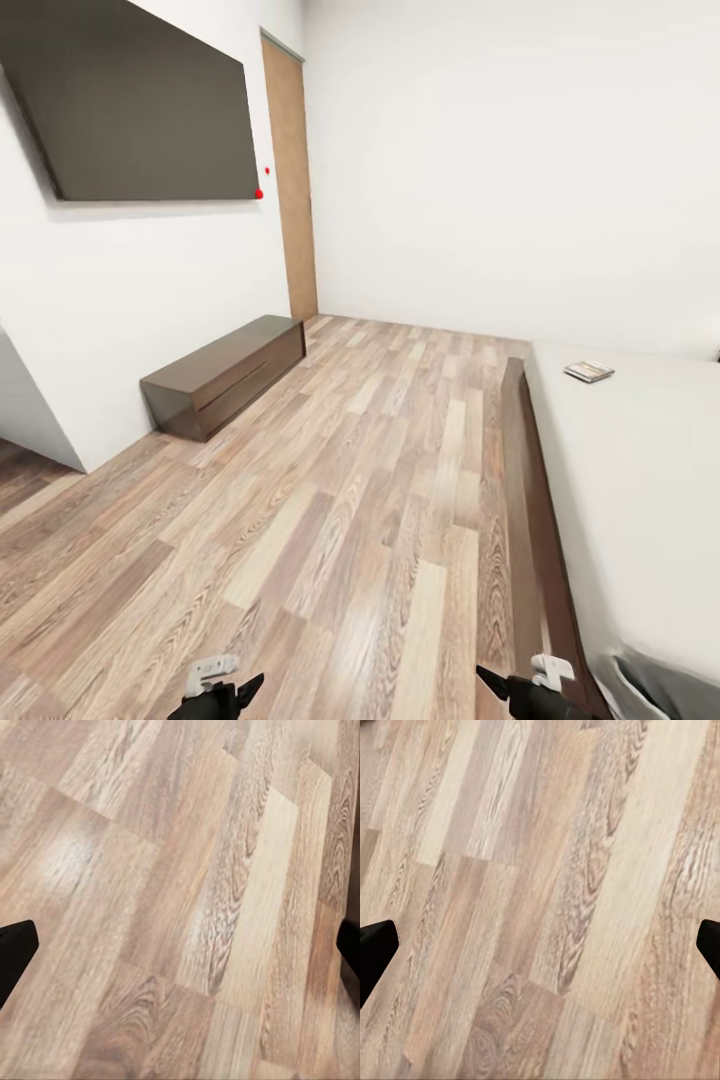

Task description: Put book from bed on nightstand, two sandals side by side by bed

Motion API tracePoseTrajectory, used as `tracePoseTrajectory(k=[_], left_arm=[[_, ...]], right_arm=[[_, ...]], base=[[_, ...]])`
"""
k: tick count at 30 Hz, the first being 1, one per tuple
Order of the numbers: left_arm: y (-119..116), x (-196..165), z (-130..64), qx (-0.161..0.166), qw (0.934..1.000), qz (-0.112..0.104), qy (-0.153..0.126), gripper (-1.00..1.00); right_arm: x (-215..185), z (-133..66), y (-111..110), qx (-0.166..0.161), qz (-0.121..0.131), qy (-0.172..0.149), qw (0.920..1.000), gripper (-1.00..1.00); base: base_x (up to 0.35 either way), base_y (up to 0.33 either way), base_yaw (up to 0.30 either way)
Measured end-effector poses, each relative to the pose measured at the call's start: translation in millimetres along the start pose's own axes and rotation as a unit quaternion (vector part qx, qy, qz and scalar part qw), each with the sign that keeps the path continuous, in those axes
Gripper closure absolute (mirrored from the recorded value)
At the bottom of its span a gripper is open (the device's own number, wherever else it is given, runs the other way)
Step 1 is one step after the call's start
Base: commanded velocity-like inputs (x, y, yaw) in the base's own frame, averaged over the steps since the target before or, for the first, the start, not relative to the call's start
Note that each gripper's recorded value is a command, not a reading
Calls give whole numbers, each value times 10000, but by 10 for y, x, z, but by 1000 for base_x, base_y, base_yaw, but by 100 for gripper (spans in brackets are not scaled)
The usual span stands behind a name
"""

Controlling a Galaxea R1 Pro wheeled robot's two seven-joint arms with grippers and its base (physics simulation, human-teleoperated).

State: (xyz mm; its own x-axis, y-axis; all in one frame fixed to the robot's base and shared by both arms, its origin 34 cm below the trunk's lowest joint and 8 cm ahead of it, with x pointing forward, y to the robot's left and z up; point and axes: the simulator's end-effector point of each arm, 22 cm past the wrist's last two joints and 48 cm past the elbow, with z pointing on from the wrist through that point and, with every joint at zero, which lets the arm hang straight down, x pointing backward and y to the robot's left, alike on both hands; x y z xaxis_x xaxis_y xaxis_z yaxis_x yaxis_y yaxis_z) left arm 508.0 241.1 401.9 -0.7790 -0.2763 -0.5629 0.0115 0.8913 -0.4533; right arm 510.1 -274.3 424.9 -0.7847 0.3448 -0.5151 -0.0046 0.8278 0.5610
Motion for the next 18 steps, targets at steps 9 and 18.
tracePoseTrajectory(k=[9, 18], left_arm=[[-82, -125, -108, -1, 10000, 0, 2, -100], [-105, -168, -146, -2, 10000, 2, 3, -100]], right_arm=[[-117, -100, 102, 0, -2, 2, 10000, -100], [-153, -135, 135, 1, 0, 4, 10000, -100]], base=[[0, 0, 174], [0, 0, 125]])
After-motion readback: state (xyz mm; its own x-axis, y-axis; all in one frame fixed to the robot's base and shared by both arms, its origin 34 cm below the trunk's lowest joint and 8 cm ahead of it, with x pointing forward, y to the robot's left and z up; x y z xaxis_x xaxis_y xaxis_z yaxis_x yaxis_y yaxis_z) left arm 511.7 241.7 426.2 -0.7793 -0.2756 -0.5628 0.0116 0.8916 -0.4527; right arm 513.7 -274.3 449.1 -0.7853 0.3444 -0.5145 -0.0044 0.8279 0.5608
